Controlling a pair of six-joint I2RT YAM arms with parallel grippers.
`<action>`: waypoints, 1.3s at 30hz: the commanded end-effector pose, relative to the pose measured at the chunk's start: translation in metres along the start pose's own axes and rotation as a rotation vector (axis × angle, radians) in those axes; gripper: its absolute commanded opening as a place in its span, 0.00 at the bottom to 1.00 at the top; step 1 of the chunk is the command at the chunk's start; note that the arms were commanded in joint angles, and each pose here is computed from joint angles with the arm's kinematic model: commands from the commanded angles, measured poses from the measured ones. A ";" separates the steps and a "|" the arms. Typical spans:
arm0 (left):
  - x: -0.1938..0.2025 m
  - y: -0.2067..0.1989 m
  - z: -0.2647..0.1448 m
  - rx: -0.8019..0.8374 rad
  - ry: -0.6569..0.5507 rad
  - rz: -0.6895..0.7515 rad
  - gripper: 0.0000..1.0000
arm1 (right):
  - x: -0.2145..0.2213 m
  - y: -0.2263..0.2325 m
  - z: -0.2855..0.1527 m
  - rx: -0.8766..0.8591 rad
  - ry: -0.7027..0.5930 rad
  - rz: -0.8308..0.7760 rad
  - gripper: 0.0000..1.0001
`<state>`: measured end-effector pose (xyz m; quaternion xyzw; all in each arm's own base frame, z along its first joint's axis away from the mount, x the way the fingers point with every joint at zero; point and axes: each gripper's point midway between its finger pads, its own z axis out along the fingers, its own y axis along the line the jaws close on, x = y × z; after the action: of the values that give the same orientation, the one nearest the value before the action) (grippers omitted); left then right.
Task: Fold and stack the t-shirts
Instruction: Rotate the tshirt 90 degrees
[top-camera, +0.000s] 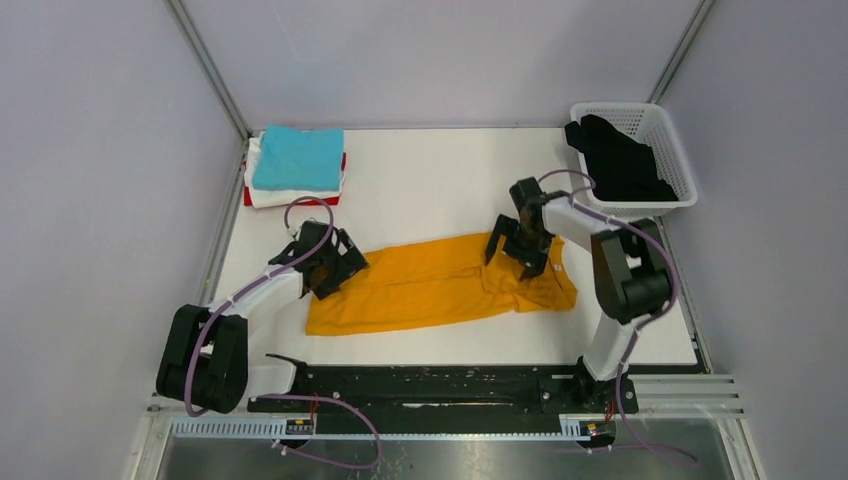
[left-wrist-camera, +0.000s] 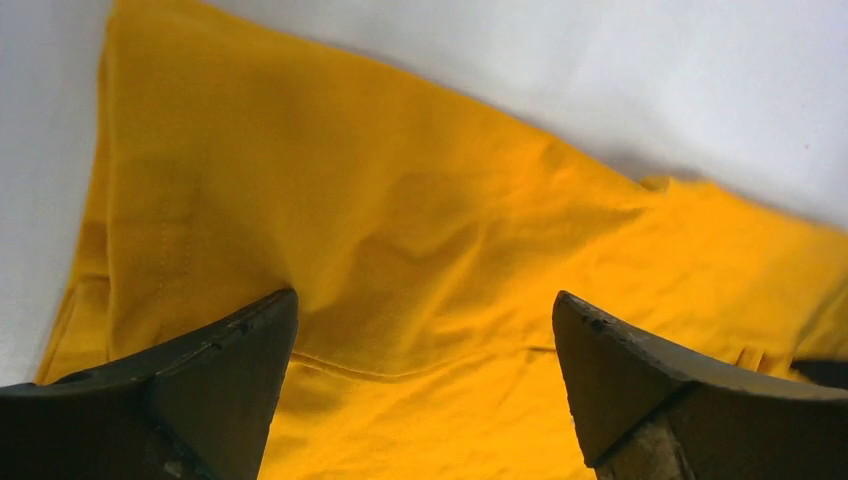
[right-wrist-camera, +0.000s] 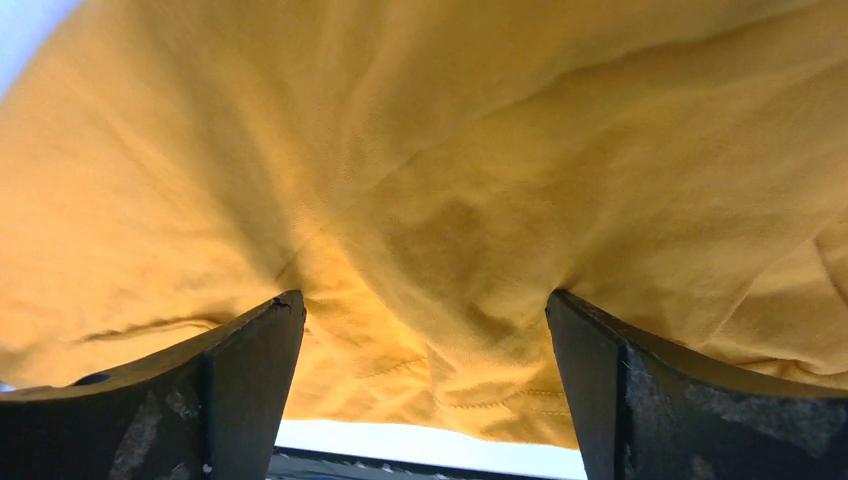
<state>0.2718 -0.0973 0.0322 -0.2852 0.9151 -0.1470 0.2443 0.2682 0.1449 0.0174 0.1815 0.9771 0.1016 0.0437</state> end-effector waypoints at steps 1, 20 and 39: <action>0.040 -0.001 0.002 0.008 0.084 -0.031 0.99 | -0.074 0.043 0.015 -0.032 -0.066 -0.040 0.99; 0.224 -0.156 -0.064 0.373 0.391 0.208 0.99 | -0.218 0.238 0.047 -0.521 -0.116 -0.009 0.99; 0.185 -0.033 -0.115 0.238 0.174 0.440 0.99 | -0.130 0.131 -0.142 -0.285 -0.385 -0.268 0.99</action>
<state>0.1070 -0.2607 0.1198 -0.0358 0.9269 -0.2840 0.2428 0.5079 0.2165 0.1718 0.0685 0.9311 0.2296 0.2751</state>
